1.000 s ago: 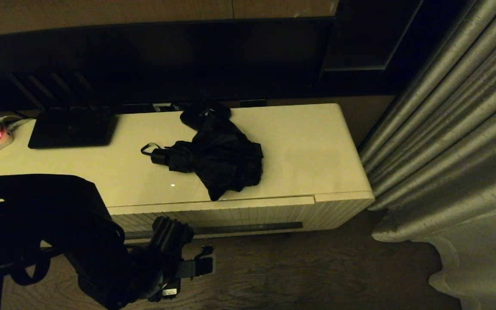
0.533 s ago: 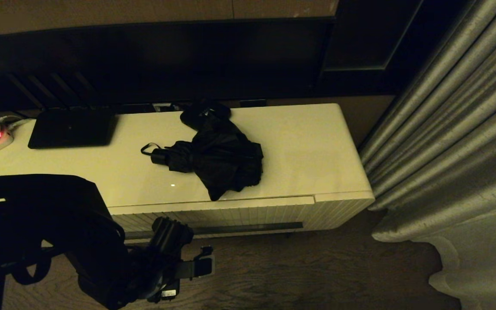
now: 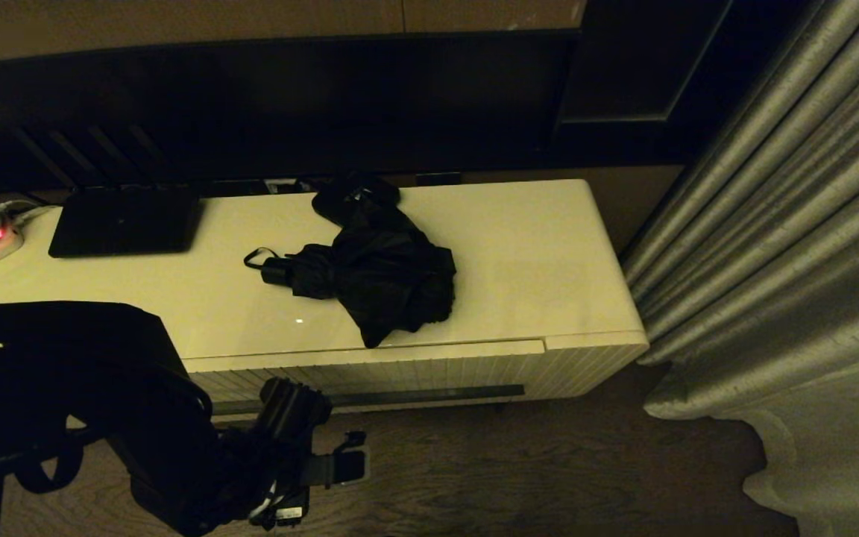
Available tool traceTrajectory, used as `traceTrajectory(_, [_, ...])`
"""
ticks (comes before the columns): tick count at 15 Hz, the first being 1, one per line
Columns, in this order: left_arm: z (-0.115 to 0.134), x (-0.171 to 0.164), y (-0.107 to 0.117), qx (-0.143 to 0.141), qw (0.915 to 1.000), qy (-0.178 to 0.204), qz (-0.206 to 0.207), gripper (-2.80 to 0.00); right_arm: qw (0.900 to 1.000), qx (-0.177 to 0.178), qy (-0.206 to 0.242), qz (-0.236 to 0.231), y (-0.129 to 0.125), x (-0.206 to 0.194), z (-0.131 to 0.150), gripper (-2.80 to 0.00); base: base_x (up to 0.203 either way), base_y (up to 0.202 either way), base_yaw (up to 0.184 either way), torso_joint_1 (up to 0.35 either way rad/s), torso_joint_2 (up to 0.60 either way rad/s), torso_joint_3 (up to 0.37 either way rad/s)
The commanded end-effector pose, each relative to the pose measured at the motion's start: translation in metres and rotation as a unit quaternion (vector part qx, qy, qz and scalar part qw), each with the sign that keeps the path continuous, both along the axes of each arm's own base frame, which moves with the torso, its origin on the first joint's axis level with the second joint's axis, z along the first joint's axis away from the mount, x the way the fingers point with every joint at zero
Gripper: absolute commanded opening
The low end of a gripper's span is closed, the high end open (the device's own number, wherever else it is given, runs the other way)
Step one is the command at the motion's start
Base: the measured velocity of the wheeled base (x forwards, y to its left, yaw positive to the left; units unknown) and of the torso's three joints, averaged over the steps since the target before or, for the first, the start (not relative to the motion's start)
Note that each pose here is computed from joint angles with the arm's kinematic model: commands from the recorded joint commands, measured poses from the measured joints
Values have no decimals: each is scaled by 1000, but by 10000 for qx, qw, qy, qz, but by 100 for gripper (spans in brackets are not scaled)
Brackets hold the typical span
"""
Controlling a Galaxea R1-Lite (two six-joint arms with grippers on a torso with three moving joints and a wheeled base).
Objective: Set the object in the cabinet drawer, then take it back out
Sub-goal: Open the drawer
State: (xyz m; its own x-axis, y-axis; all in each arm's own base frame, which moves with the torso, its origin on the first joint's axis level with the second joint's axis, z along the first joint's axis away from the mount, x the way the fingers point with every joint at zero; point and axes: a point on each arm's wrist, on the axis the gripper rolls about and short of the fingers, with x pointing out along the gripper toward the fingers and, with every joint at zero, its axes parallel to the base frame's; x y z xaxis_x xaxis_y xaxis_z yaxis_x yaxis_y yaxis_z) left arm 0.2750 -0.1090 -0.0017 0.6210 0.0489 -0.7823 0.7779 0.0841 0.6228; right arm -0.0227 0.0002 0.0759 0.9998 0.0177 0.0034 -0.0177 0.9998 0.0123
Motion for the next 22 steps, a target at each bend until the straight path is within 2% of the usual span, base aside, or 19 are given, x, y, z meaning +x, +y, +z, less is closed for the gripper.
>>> traceTrajectory(1, [1, -1, 0, -1, 10000, -5, -31, 0, 10000, 0, 2, 4, 0, 0, 0, -280, 0, 0, 0, 0, 0, 0])
traceTrajectory(3, [1, -3, 1, -38, 9999, 72, -67, 0, 10000, 0, 3, 4, 0, 0, 0, -280, 0, 0, 0, 0, 0, 0])
traceTrajectory(5, [3, -4, 0, -200, 9995, 138, -176, 0, 10000, 0, 2, 4, 0, 0, 0, -280, 0, 0, 0, 0, 0, 0])
traceTrajectory(9, [13, -2, -1, -468, 9988, -61, -95, 0, 10000, 0, 2, 4, 0, 0, 0, -280, 0, 0, 0, 0, 0, 0])
traceTrajectory(12, [15, 1, -2, -544, 9984, -129, -27, 0, 10000, 0, 2, 4, 0, 0, 0, -280, 0, 0, 0, 0, 0, 0])
traceTrajectory(22, [12, 12, -4, -206, 9993, -300, 112, 0, 10000, 0, 3, 4, 0, 0, 0, -280, 0, 0, 0, 0, 0, 0])
